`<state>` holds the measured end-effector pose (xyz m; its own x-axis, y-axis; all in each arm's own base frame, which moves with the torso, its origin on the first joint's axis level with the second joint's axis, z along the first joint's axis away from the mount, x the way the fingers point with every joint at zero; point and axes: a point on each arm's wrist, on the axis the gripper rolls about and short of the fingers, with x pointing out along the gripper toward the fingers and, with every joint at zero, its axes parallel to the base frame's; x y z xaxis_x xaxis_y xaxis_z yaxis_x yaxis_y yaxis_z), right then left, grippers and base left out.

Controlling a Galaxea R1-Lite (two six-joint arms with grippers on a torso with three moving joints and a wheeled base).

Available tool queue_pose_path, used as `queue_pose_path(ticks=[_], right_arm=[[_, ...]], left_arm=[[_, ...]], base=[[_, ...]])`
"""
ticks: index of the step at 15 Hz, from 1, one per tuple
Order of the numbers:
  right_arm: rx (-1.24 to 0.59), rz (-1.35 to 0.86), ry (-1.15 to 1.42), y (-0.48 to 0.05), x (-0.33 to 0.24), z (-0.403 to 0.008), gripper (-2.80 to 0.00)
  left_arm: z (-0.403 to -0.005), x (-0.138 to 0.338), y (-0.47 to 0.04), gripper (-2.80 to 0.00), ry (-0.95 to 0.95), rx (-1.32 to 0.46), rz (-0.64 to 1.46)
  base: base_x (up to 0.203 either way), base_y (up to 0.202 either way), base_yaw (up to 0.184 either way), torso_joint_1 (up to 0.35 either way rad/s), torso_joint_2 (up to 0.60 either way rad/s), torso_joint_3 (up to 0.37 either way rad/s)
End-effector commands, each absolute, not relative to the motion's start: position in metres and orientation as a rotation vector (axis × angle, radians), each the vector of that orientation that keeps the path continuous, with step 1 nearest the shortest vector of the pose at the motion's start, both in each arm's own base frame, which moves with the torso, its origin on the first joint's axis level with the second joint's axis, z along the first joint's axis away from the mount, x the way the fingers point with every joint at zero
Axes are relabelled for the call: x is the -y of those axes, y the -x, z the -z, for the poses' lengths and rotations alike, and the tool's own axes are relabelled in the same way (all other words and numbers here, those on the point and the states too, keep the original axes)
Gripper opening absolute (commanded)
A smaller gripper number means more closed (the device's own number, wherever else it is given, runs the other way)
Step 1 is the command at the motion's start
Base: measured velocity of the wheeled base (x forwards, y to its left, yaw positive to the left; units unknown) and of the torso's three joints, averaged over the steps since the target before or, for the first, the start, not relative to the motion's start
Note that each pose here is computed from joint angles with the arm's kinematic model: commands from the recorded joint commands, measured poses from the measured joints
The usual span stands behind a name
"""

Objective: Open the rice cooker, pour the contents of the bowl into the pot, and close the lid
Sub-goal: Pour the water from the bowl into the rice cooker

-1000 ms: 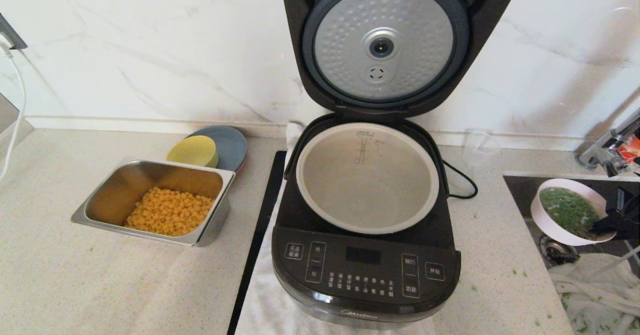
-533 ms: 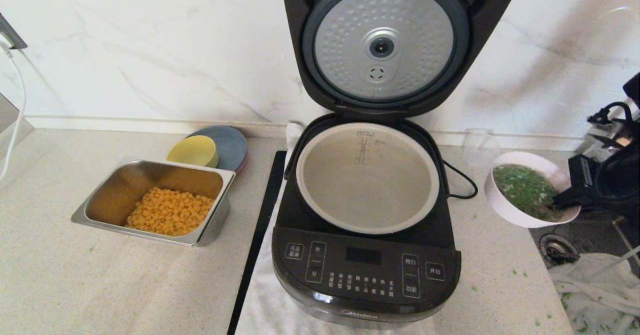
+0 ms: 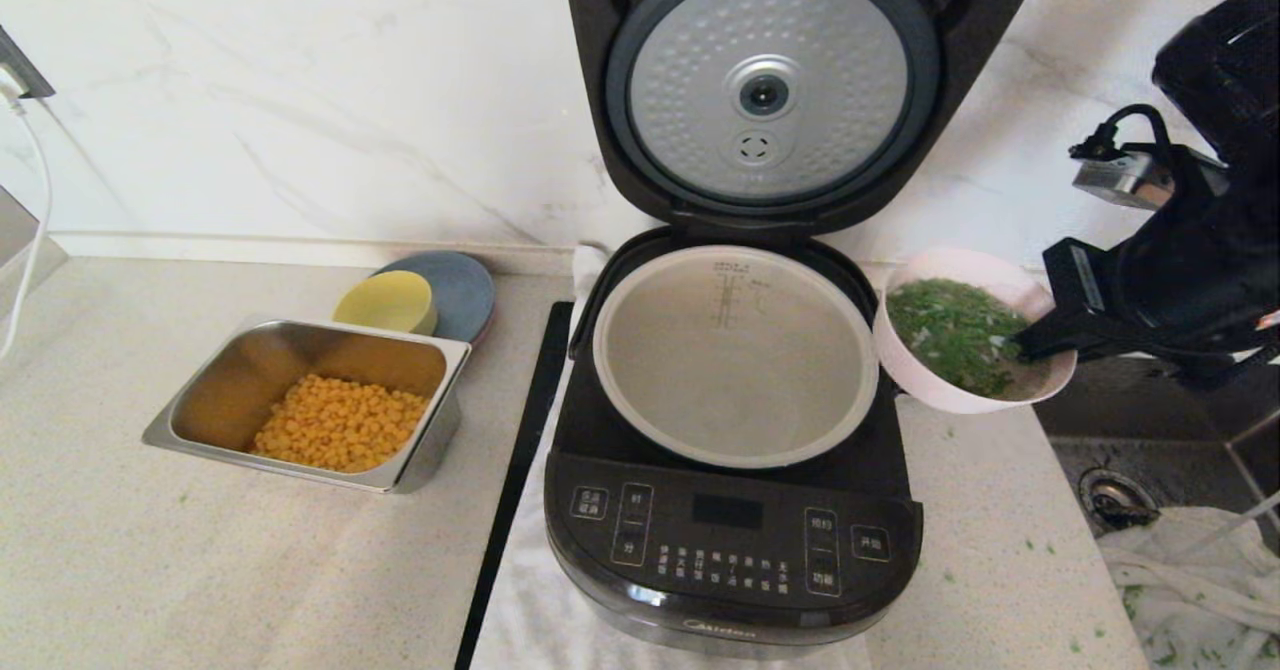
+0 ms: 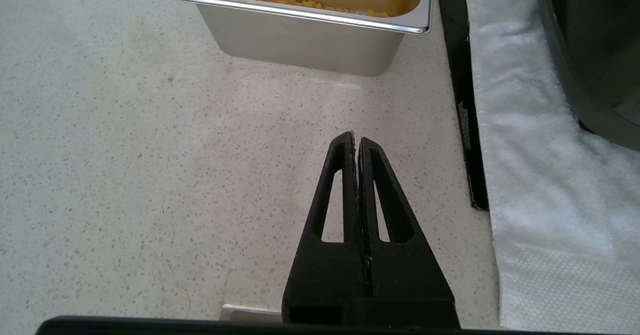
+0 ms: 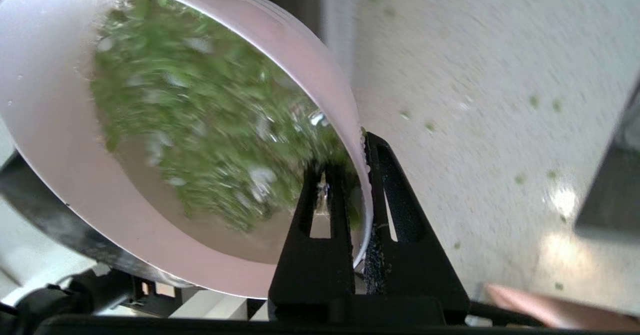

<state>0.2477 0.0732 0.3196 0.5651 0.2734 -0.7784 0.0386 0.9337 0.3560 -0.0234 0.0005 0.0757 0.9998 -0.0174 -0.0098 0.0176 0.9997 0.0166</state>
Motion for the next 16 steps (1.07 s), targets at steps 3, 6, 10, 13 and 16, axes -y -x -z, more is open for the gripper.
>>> queue_pose_path(ticks=[3,6,10,13,16], right_arm=[[-0.995,-0.231,-0.294,-0.257,-0.109,-0.318,-2.80],[-0.989,-0.260,-0.267,-0.256,-0.134,-0.314,-2.80],[-0.979,-0.283,-0.211,-0.256,-0.161,-0.306,-2.80],[-0.968,-0.319,-0.195,-0.258,-0.180,-0.300,-2.80],[-0.961,-0.327,-0.203,-0.264,-0.196,-0.291,-2.80]], left_arm=[[-0.075,0.000,0.024,-2.80,-0.017,-0.008,0.017],[-0.076,0.000,0.024,-2.80,-0.017,-0.008,0.017],[-0.076,0.000,0.024,-2.80,-0.017,-0.008,0.017],[-0.076,0.000,0.024,-2.80,-0.017,-0.008,0.017],[-0.076,0.000,0.024,-2.80,-0.017,-0.008,0.017]], base=[[0.000,0.000,0.000,0.000,0.00,0.000],[0.000,0.000,0.000,0.000,0.00,0.000],[0.000,0.000,0.000,0.000,0.00,0.000],[0.000,0.000,0.000,0.000,0.00,0.000],[0.000,0.000,0.000,0.000,0.00,0.000]])
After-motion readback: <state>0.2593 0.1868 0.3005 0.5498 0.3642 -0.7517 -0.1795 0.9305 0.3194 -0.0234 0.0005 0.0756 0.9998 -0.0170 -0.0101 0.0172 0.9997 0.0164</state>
